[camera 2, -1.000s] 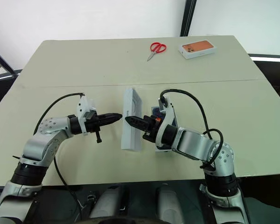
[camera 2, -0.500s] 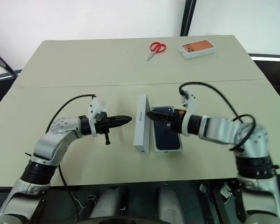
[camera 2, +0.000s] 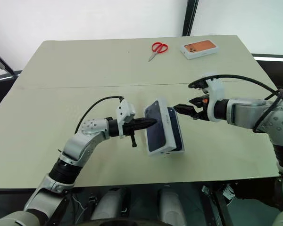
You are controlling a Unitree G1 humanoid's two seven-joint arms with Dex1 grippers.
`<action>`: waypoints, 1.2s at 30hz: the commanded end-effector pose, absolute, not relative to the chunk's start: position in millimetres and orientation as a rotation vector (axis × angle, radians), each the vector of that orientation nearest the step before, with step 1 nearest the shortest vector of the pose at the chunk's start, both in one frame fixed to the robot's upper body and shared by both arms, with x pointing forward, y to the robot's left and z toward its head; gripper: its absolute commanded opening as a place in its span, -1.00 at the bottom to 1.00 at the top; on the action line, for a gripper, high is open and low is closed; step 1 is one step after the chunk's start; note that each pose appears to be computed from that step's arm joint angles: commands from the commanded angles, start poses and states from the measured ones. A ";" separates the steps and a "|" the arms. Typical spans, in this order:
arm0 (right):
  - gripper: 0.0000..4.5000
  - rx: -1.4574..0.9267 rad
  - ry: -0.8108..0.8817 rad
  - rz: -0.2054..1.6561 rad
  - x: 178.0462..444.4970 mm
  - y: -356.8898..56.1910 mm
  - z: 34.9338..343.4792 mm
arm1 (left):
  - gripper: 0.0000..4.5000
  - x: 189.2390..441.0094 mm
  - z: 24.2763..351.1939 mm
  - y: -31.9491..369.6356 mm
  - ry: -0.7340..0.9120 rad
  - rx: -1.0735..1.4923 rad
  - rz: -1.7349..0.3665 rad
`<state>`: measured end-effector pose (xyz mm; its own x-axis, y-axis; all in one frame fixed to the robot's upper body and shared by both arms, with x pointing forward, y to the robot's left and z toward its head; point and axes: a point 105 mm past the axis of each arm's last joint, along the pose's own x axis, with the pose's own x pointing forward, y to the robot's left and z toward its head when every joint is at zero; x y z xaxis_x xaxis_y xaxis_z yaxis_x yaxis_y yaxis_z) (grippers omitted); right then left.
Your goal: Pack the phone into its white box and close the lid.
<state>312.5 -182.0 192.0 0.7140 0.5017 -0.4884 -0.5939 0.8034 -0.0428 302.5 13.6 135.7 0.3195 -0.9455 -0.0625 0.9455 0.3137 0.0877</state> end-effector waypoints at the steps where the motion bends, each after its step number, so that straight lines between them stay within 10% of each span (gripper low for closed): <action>1: 0.82 -0.317 0.392 0.649 314.2 -178.7 201.4 | -1.00 310.8 154.3 33.6 -0.052 0.134 -1.176; 4: 0.46 -0.390 0.388 0.638 317.0 -183.2 196.5 | -1.00 317.7 154.0 61.5 -0.002 0.181 -1.099; 10: -0.93 -0.560 0.379 0.653 317.3 -185.9 190.3 | -1.00 313.1 141.6 90.8 0.116 0.331 -1.054; 36: -0.97 -0.798 0.395 0.788 298.8 -160.5 158.2 | -1.00 300.5 121.4 10.4 0.264 0.283 -1.149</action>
<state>304.9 -169.9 149.3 0.6628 0.4362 -0.6086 -0.7436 0.4787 -0.4668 301.5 14.2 106.0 0.3829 -0.8301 -0.4055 0.9183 0.3896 0.0696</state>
